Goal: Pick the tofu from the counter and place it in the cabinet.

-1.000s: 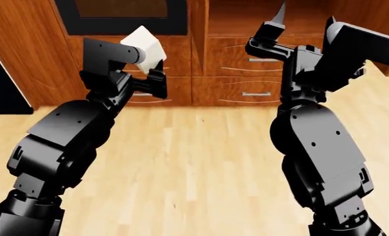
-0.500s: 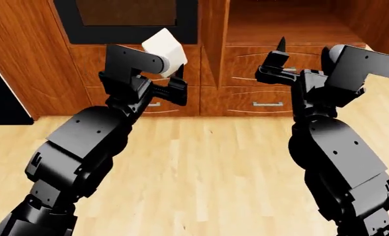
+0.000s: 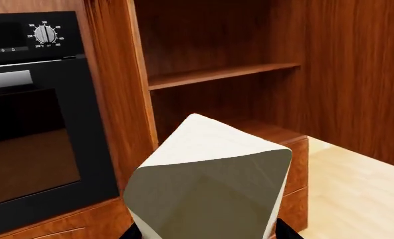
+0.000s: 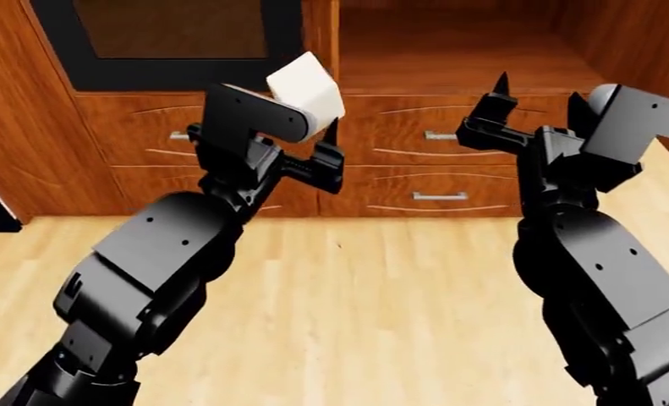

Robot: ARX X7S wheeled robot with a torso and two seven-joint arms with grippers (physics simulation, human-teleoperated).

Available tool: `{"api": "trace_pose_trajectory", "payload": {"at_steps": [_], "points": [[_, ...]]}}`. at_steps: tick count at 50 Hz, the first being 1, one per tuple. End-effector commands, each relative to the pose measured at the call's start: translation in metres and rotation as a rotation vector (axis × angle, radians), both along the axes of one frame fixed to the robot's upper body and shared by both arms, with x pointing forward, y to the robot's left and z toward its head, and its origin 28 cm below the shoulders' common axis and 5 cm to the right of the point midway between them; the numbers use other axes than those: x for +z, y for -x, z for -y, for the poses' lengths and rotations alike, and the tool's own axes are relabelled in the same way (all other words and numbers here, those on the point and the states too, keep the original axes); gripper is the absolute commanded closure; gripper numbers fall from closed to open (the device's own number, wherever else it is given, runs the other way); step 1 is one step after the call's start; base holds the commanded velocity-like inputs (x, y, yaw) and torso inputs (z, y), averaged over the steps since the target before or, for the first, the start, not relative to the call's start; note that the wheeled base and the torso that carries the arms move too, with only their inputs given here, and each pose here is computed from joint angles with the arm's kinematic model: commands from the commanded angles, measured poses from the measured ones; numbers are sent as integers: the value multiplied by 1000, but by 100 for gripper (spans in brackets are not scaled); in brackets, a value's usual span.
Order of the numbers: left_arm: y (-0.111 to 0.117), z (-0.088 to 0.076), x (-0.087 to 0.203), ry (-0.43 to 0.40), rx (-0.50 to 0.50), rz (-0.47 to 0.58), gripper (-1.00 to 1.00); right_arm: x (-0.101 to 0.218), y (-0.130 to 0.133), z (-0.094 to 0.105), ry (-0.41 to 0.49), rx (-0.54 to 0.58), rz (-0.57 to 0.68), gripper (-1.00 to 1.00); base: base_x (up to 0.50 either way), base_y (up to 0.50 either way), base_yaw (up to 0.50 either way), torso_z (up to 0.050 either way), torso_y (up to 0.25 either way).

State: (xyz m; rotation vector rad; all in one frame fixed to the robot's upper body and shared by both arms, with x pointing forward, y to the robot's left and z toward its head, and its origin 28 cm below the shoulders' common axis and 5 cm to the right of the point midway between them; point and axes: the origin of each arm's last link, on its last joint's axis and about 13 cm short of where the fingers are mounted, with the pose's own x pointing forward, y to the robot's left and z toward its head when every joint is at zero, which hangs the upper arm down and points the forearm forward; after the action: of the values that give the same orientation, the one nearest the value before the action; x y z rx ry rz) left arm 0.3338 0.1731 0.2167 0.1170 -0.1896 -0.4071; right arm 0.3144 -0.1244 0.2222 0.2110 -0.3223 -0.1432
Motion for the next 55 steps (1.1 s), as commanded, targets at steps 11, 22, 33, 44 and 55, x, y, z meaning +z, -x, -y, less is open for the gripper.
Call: {"api": "trace_pose_trajectory", "payload": {"at_steps": [11,22,33,44,55], "points": [[19,13,6,4,-38,25,100,0,12,1,26,9,6,-100,-1,-500,0,0,1],[13,31,9,54,-27,7,100,1,20,8,50,3,29,-100,-1,-500,0,0,1],[13,33,5,45,-24,4,100,0,20,9,55,-4,37,-100,46,-481,0,0,0],[5,32,6,50,21,4,100,-6,21,12,78,-34,32,-100,496,-19,0,1,1],[3,30,4,21,28,14,100,-12,18,12,54,-52,5,-100,486,47,0,0,1]]}}
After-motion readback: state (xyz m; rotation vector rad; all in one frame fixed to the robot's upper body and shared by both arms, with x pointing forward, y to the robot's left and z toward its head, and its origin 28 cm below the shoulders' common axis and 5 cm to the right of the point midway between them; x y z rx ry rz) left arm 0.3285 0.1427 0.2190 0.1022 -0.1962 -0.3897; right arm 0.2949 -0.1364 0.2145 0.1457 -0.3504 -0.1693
